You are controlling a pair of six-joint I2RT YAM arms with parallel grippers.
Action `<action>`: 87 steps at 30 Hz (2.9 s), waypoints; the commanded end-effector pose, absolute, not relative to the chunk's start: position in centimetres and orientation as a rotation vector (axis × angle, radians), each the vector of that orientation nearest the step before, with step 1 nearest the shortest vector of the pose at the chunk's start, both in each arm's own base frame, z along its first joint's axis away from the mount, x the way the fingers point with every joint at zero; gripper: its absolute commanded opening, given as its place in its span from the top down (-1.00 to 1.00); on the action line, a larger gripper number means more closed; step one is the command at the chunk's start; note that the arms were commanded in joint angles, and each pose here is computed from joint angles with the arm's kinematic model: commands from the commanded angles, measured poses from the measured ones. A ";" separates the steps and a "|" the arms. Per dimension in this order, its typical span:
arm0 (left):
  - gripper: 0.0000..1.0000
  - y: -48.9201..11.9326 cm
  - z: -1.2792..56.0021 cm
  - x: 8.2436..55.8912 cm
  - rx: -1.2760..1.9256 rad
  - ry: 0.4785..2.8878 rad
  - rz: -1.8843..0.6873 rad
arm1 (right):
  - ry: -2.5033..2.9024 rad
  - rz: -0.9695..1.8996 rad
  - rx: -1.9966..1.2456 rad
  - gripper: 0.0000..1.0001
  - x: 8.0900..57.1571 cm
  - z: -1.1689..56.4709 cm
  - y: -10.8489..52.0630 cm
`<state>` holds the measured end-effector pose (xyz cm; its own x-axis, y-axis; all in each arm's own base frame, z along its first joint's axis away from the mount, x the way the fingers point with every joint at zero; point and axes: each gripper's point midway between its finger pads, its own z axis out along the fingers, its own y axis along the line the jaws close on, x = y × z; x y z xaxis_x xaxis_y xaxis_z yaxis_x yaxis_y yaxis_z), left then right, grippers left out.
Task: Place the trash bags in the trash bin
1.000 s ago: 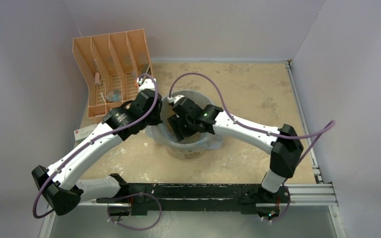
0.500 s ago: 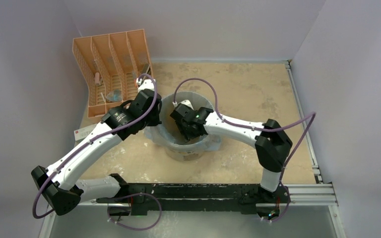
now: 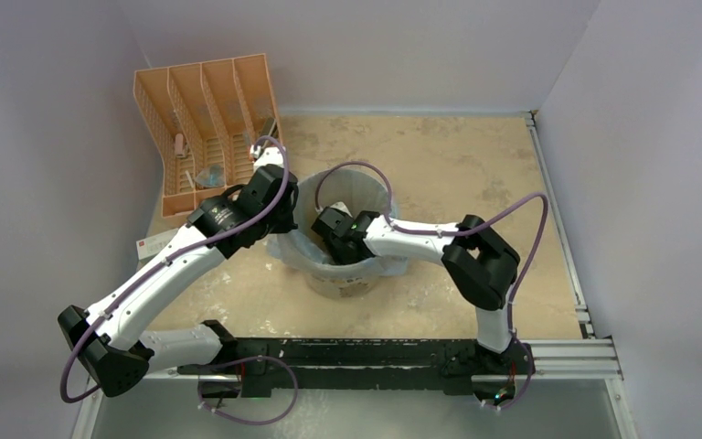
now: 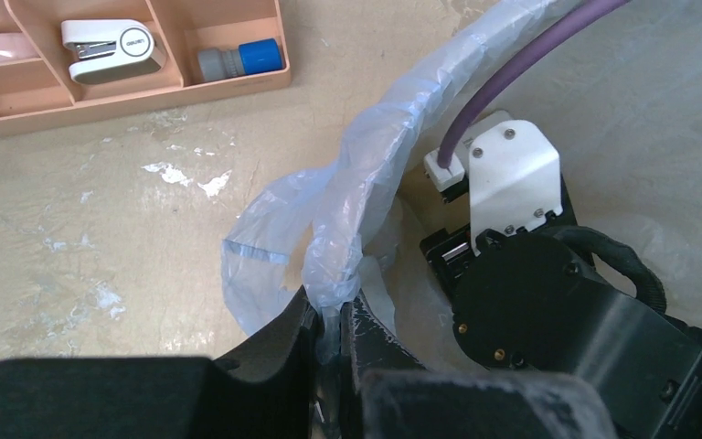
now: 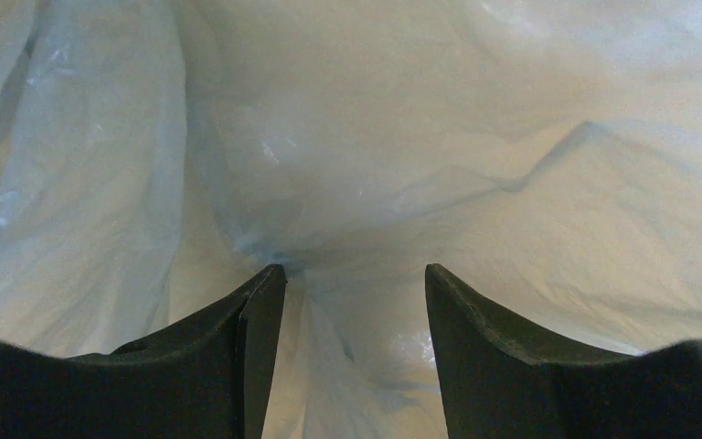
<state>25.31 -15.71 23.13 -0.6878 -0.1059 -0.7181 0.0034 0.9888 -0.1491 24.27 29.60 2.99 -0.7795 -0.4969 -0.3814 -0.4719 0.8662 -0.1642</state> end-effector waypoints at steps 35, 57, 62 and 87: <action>-0.54 -17.7 28.7 25.1 -0.080 2.092 -0.486 | 1.709 0.375 0.350 -0.97 26.1 35.1 17.0; -0.81 -7.9 25.1 26.4 -0.297 2.115 -0.194 | 2.043 0.763 0.666 -0.97 20.6 15.6 19.6; -0.81 -9.0 23.1 27.8 -0.238 2.190 -0.444 | 2.043 0.695 0.629 -0.97 23.4 16.7 19.3; -0.48 -14.6 15.1 21.4 -0.210 2.319 -0.932 | 2.151 0.595 0.452 -0.97 29.6 17.3 18.0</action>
<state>21.09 -14.38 13.24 -0.8280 -0.3375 -0.4479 0.0458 0.7554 -0.6537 29.28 18.19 16.71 -0.5754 0.5391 -0.6151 0.1325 0.8035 0.5803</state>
